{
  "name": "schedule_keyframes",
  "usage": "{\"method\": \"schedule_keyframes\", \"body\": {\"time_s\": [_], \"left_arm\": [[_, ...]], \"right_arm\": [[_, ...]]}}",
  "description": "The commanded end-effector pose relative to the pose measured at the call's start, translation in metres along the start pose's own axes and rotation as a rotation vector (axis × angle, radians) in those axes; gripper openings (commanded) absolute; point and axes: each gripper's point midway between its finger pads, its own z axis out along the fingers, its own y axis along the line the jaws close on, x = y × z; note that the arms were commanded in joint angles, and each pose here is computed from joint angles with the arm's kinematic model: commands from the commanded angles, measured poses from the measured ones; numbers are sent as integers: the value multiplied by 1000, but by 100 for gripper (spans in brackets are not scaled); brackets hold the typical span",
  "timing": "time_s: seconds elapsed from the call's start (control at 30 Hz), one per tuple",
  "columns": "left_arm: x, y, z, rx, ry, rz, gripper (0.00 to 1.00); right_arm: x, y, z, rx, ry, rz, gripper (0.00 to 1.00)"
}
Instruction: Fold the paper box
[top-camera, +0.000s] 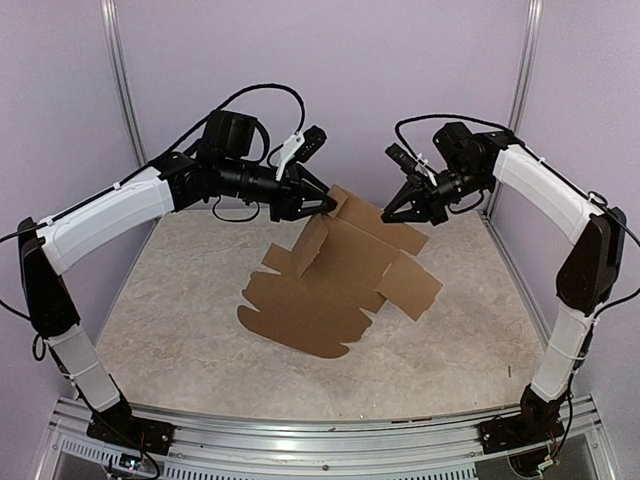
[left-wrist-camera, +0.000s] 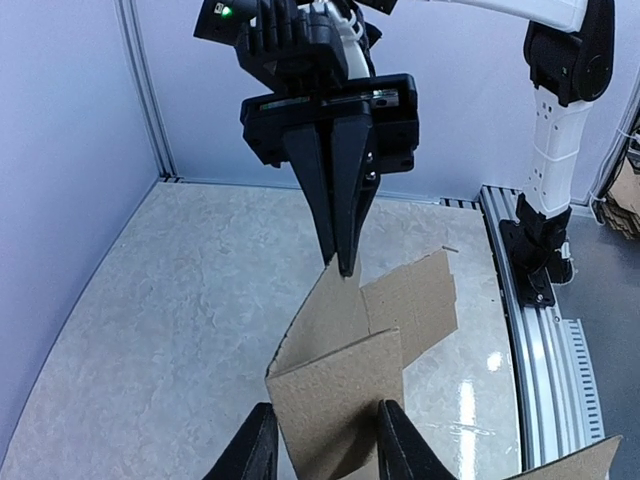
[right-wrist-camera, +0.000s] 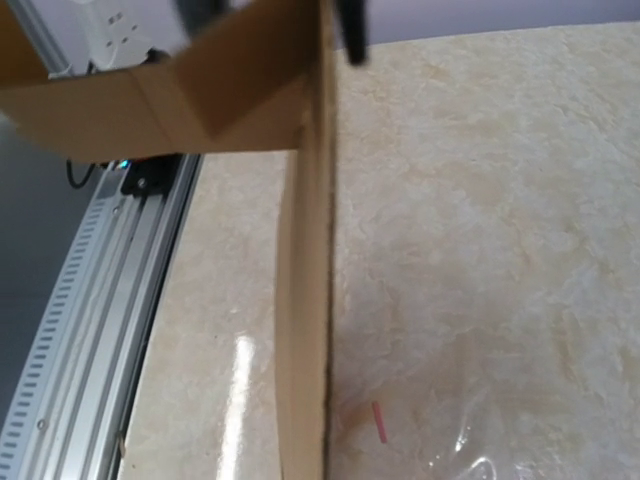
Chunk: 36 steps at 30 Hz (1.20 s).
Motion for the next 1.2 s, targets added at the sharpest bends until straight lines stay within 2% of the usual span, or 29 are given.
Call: {"method": "schedule_keyframes", "body": {"time_s": [0.0,0.37,0.5,0.6,0.77,0.9,1.17], "left_arm": [[6,-10,11,66,36,-10,31],[9,-17,12,190,56,-82,1],[10,-18,14,218,65,-103,0],[6,-15,10,216,49,-114,0],[-9,-17,-9,207,-26,-95,0],[-13,-16,-19,183,-72,-95,0],[-15,-7,-29,125,-150,-102,0]], "right_arm": [[-9,33,2,-42,17,-105,0],[-13,45,0,4,77,-263,0],[-21,43,-2,32,65,-268,0],[-20,40,-9,46,69,-252,11],[-15,10,-70,118,-58,-131,25],[6,-12,-102,179,-120,-45,30],[46,-32,-90,272,-82,35,32]]}}
